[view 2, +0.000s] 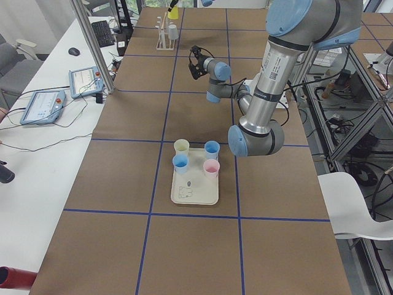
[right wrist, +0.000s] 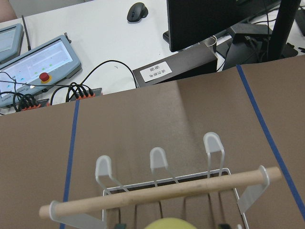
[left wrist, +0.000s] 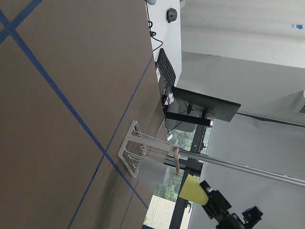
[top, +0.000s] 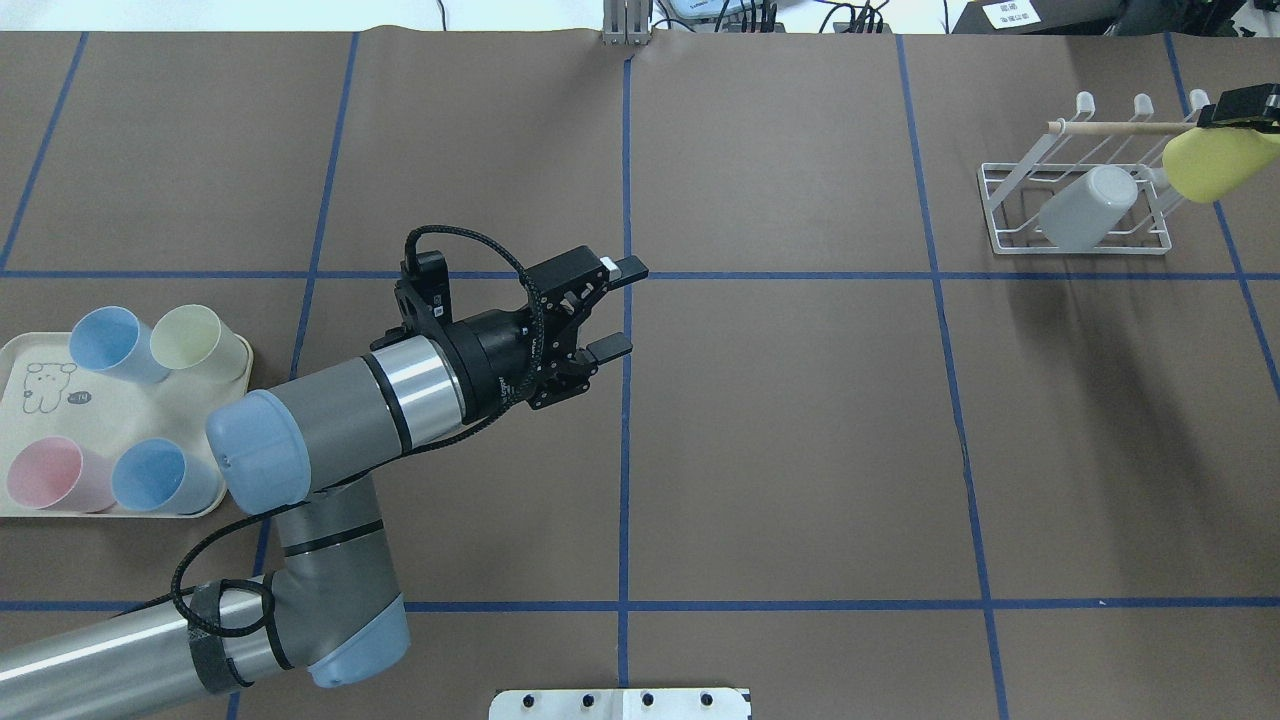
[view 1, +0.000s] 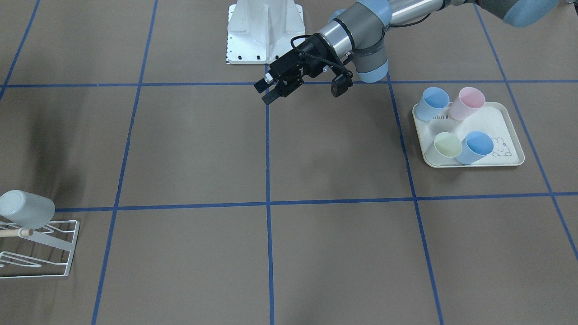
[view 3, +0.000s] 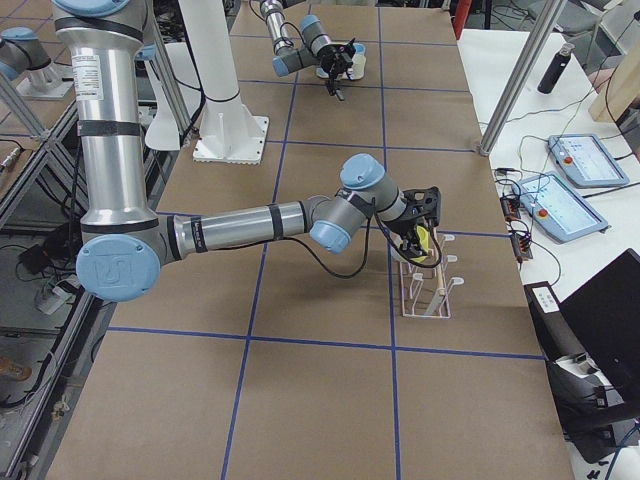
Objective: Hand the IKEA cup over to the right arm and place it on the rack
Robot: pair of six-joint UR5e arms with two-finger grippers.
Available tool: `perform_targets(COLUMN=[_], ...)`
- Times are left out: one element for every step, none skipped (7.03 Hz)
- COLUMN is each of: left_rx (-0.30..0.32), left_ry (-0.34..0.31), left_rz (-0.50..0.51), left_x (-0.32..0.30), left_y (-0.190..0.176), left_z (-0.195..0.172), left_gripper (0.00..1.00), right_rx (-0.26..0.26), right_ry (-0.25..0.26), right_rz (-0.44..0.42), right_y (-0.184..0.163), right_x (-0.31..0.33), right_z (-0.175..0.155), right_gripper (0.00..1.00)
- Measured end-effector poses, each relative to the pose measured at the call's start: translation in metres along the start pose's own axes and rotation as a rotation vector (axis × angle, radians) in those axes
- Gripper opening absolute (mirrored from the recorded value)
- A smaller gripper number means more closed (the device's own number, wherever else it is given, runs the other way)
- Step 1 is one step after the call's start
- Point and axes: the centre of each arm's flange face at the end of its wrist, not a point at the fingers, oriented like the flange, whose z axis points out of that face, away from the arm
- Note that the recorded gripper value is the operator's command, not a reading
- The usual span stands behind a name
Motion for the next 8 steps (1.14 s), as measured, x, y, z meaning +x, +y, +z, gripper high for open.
perform_targets(left_rx=[0.002, 0.004, 0.004, 0.006, 0.006, 0.007, 0.007, 0.006], left_ry=[-0.005, -0.007, -0.008, -0.01, -0.011, -0.012, -0.012, -0.012], left_rz=[0.001, 0.001, 0.001, 0.002, 0.002, 0.002, 0.002, 0.002], left_x=[-0.003, -0.004, -0.005, -0.007, -0.008, -0.008, -0.008, -0.008], left_y=[-0.001, -0.002, -0.002, -0.003, -0.003, -0.003, -0.003, -0.003], left_z=[0.001, 0.001, 0.002, 0.003, 0.004, 0.005, 0.005, 0.005], left_gripper=[1.0, 1.0, 1.0, 1.0, 1.0, 1.0, 1.0, 1.0], right_rx=[-0.009, -0.013, -0.014, -0.016, -0.018, -0.02, -0.019, -0.019], right_ry=[0.007, 0.011, 0.02, 0.032, 0.036, 0.037, 0.038, 0.04], right_rz=[-0.001, -0.008, -0.016, -0.019, -0.022, -0.023, -0.024, -0.024], right_y=[0.003, 0.005, 0.006, 0.007, 0.008, 0.008, 0.008, 0.008], right_x=[0.0, -0.005, -0.009, -0.007, -0.006, -0.006, -0.006, -0.006], right_z=[0.007, 0.014, 0.025, 0.034, 0.039, 0.04, 0.041, 0.042], right_gripper=[0.05, 0.05, 0.05, 0.05, 0.05, 0.05, 0.14, 0.81])
